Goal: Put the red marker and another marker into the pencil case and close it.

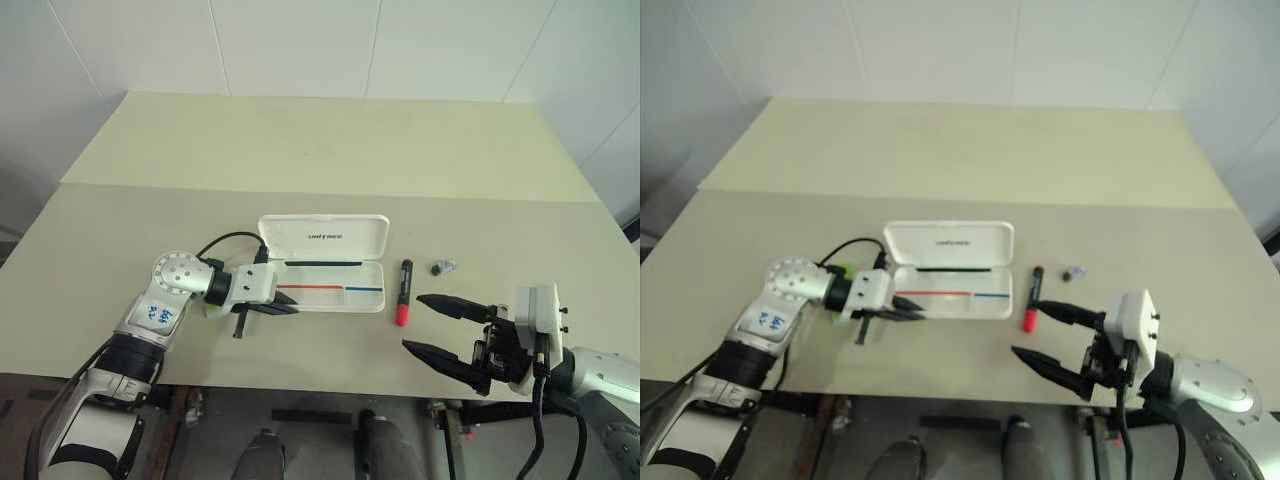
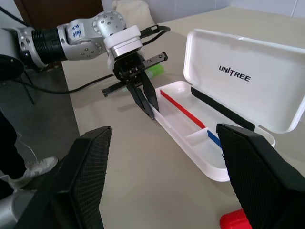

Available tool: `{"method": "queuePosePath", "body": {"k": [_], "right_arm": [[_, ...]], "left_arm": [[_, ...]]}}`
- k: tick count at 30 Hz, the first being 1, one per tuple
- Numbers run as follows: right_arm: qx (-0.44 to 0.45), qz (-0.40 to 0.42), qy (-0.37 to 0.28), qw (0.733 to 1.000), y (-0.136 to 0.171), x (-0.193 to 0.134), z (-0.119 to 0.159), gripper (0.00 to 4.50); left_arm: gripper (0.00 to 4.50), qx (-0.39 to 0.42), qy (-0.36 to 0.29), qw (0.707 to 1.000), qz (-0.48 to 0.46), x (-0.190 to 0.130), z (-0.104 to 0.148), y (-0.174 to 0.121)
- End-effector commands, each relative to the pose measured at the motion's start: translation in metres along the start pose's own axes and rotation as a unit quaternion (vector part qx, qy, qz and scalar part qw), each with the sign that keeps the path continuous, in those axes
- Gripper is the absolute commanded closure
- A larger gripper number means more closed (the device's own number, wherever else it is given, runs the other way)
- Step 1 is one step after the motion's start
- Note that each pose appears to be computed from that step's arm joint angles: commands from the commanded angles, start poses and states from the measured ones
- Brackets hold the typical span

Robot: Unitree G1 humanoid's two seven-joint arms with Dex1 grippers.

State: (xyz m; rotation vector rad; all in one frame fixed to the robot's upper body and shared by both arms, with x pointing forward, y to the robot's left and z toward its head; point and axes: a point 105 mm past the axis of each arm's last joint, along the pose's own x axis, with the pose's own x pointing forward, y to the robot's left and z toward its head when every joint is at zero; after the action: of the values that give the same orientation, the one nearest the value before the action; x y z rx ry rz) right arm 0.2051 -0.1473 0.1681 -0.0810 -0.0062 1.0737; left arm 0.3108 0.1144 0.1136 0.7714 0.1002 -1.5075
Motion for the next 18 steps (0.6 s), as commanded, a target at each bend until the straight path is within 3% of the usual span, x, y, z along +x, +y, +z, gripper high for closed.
{"method": "queuePosePath", "body": {"k": [1,18], "right_arm": [[-0.005,0.000,-0.011,1.000,0.001,0.000,0.002,0.78],[-0.011,-0.021,0.005,1.000,-0.006,0.001,0.000,0.78]], "left_arm": [[4.47,0.008,0.003,1.000,-0.001,0.004,-0.003,-0.003],[4.47,-0.013,0.031,0.998,-0.052,0.003,-0.021,-0.018]]}}
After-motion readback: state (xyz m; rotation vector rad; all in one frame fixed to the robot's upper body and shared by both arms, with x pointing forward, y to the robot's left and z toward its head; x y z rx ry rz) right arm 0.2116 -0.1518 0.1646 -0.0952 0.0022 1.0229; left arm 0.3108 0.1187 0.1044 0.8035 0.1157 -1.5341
